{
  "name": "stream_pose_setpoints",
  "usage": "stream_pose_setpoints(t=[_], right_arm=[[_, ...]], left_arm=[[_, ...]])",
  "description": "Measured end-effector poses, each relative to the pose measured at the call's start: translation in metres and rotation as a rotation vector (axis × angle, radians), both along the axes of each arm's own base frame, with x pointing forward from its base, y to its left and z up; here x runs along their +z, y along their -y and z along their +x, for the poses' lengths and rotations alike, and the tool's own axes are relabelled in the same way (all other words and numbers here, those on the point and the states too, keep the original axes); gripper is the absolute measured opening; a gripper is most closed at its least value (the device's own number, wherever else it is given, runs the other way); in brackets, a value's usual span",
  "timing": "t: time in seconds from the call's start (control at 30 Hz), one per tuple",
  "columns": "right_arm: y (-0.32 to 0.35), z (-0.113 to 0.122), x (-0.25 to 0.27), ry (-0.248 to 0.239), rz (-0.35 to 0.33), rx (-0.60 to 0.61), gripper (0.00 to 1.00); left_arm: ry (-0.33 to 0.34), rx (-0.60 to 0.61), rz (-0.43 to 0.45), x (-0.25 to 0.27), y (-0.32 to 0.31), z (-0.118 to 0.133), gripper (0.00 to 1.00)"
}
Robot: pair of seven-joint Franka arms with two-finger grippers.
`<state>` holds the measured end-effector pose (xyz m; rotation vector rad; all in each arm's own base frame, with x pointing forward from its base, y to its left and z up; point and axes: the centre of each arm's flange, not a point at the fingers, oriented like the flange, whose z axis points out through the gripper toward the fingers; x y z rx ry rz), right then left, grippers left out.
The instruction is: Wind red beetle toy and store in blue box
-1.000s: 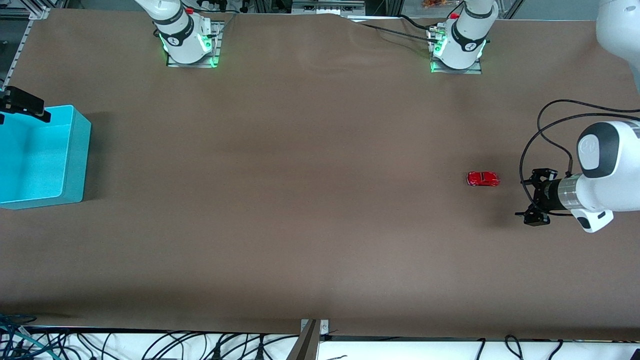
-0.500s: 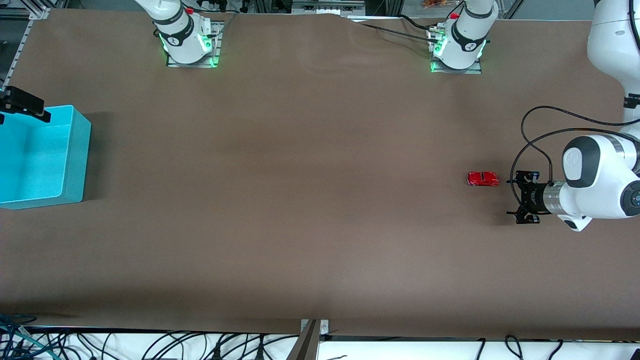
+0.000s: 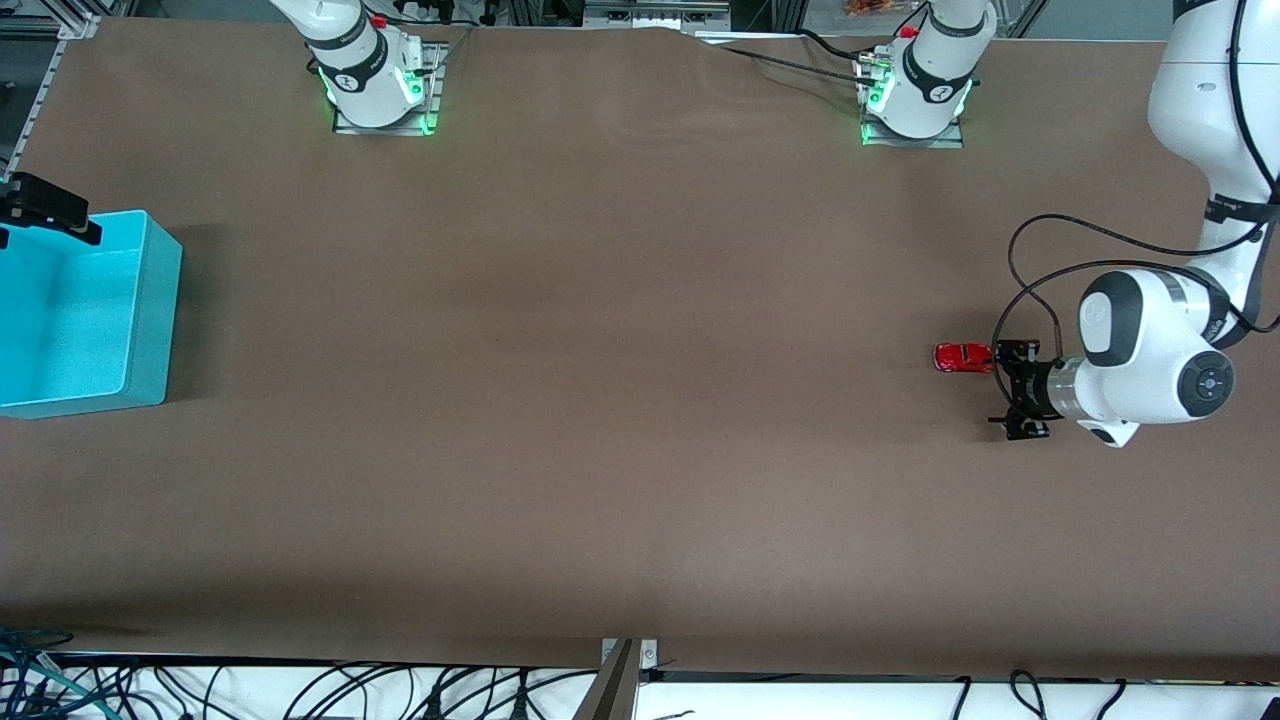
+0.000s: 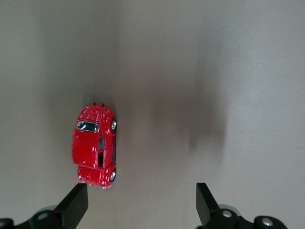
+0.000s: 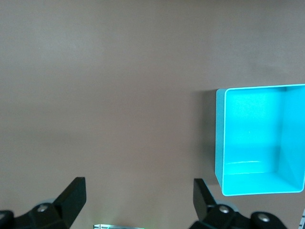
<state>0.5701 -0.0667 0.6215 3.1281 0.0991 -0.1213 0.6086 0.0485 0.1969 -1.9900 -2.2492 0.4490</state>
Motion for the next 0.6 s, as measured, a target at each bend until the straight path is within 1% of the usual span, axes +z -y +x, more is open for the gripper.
stream_pose_setpoints(t=[0.27,0.6], right_arm=[[0.000,0.000,0.000,0.000,0.000,0.000,1.00],[0.000,0.000,0.000,0.000,0.000,0.000,1.00]], left_arm=[[-0.030,-0.005,0.002,-0.006,0.003,-0.016,1.00],[-0.023,-0.005,0.006,-0.005,0.004,-0.021,1.00]])
